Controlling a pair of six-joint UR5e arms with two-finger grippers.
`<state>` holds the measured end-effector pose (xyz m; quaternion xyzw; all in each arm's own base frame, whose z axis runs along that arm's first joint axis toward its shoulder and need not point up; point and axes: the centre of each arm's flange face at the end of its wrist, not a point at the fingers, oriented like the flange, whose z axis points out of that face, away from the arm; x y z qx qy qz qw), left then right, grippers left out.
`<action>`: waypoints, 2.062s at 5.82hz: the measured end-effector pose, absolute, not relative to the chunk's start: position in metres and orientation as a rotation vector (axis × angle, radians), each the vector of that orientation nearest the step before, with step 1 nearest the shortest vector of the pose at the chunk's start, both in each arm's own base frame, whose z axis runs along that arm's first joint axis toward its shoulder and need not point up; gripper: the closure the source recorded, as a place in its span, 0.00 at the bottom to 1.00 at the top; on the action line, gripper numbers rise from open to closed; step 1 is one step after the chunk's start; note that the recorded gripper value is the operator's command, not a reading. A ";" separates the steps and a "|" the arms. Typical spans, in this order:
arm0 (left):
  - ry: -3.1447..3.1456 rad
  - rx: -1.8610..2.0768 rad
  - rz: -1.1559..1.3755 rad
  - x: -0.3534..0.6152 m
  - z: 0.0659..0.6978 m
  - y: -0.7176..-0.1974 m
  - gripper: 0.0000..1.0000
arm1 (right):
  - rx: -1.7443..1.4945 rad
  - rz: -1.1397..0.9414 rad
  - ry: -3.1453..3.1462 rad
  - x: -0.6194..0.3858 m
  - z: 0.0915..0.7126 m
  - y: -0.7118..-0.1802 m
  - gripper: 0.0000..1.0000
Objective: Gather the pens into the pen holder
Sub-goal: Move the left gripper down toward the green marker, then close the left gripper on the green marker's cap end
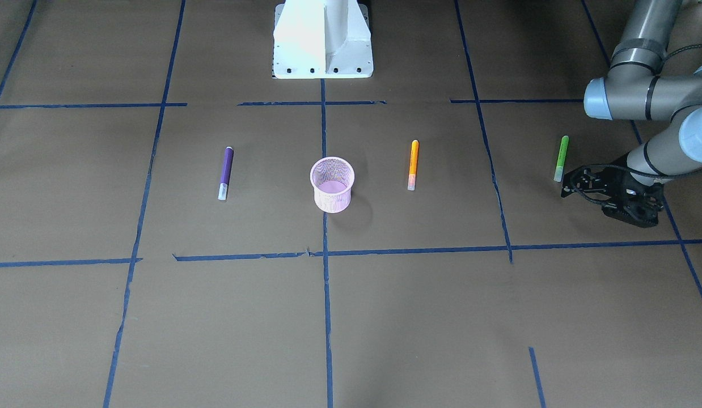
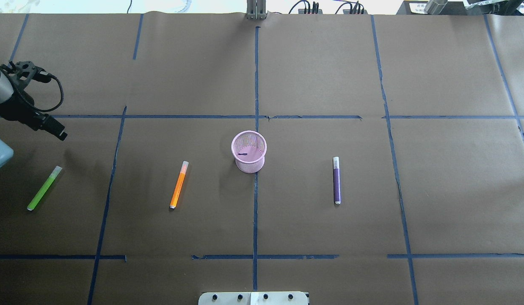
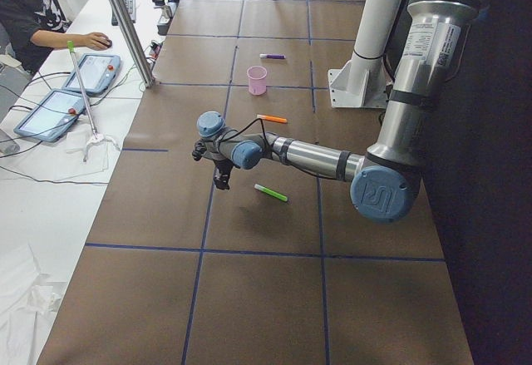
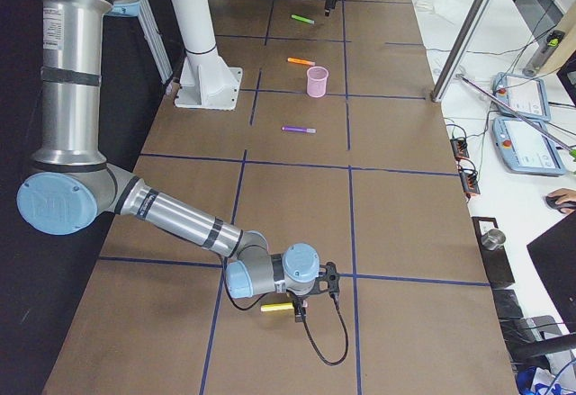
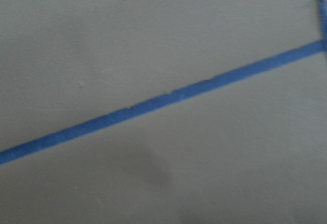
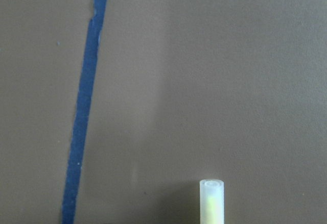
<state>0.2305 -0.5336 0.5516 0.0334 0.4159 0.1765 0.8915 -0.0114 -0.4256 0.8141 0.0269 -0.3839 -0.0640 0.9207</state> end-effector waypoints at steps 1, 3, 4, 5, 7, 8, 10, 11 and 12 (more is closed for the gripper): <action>0.863 0.057 0.365 0.221 0.560 -0.514 0.00 | 0.055 -0.131 -0.789 -0.011 0.814 -0.426 0.00; 0.843 0.044 0.377 0.219 0.569 -0.486 0.00 | 0.055 -0.130 -0.789 -0.011 0.814 -0.426 0.00; 0.820 0.051 0.397 0.225 0.569 -0.473 0.00 | 0.055 -0.130 -0.789 -0.011 0.814 -0.426 0.00; 0.799 0.049 0.413 0.237 0.569 -0.463 0.00 | 0.055 -0.130 -0.789 -0.011 0.814 -0.426 0.00; 0.767 0.022 0.436 0.267 0.575 -0.447 0.00 | 0.055 -0.131 -0.790 -0.012 0.814 -0.426 0.00; 0.761 0.011 0.445 0.274 0.580 -0.443 0.00 | 0.055 -0.131 -0.790 -0.012 0.814 -0.426 0.00; 0.759 0.005 0.451 0.276 0.584 -0.440 0.00 | 0.055 -0.130 -0.790 -0.012 0.814 -0.426 0.00; 0.759 0.005 0.452 0.277 0.584 -0.440 0.08 | 0.054 -0.130 -0.790 -0.012 0.814 -0.426 0.00; 0.761 0.006 0.452 0.278 0.582 -0.441 0.31 | 0.054 -0.130 -0.790 -0.012 0.814 -0.426 0.00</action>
